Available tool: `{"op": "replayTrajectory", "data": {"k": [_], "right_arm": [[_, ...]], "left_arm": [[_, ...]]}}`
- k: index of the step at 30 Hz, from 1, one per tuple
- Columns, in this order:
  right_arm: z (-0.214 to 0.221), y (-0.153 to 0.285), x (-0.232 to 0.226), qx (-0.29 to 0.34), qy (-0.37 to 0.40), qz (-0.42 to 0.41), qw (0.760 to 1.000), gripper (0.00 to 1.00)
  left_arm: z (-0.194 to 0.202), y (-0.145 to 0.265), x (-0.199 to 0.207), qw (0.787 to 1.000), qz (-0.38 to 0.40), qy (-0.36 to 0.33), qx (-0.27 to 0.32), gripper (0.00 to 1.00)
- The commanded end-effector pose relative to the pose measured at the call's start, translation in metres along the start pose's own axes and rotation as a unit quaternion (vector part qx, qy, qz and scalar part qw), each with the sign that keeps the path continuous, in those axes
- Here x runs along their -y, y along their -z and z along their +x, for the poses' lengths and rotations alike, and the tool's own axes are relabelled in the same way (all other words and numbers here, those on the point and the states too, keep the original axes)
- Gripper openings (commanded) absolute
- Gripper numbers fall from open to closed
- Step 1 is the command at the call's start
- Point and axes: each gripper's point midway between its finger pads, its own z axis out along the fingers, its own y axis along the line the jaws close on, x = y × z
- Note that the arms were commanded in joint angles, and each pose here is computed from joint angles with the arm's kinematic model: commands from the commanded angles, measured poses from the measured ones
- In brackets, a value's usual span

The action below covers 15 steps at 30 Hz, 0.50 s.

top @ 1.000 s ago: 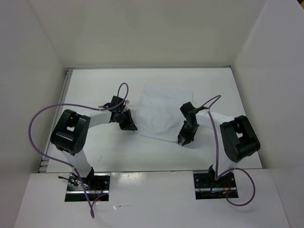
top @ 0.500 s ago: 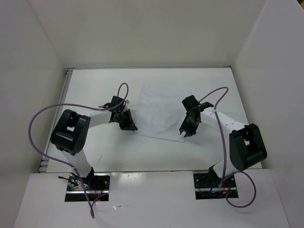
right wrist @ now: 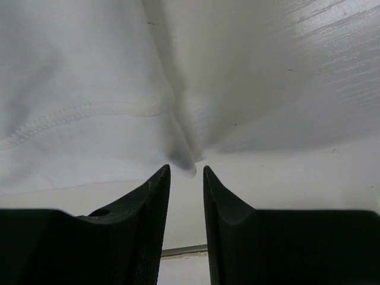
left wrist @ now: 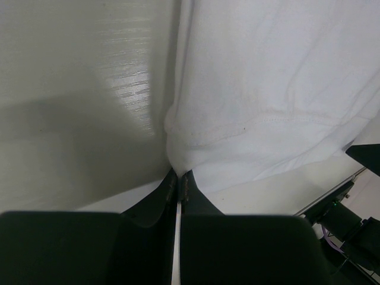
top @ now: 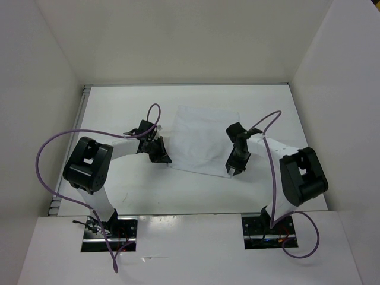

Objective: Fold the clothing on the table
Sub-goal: Fold the skirt

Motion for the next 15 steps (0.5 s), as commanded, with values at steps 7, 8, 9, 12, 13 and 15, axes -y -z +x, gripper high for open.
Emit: {"op": "replayTrajectory", "data": {"k": [7,8,9,12,13,15], "right_arm": [[0.006,-0.019,0.012,-0.012,-0.001,0.026,1.0,0.33],[0.007,-0.021,0.014,-0.012,-0.001,0.026,1.0,0.32],[0.006,-0.023,0.012,-0.012,-0.007,0.026,1.0,0.32],[0.007,-0.028,0.006,-0.008,-0.013,0.013,1.0,0.21],[0.003,-0.029,0.005,0.003,-0.014,0.012,1.0,0.16],[-0.006,-0.032,0.004,0.024,-0.021,0.017,0.999,0.07]], "left_arm": [[0.031,-0.01,-0.042,0.997,-0.067,0.002,-0.047,0.0],[0.031,-0.01,-0.042,0.997,-0.067,0.002,-0.047,0.0],[0.034,-0.011,-0.043,0.996,-0.065,0.004,-0.054,0.0],[0.035,-0.014,-0.042,0.996,-0.061,0.005,-0.058,0.0],[0.036,-0.016,-0.044,0.996,-0.064,0.007,-0.062,0.0],[0.032,-0.015,-0.042,0.997,-0.058,0.009,-0.059,0.0]]}}
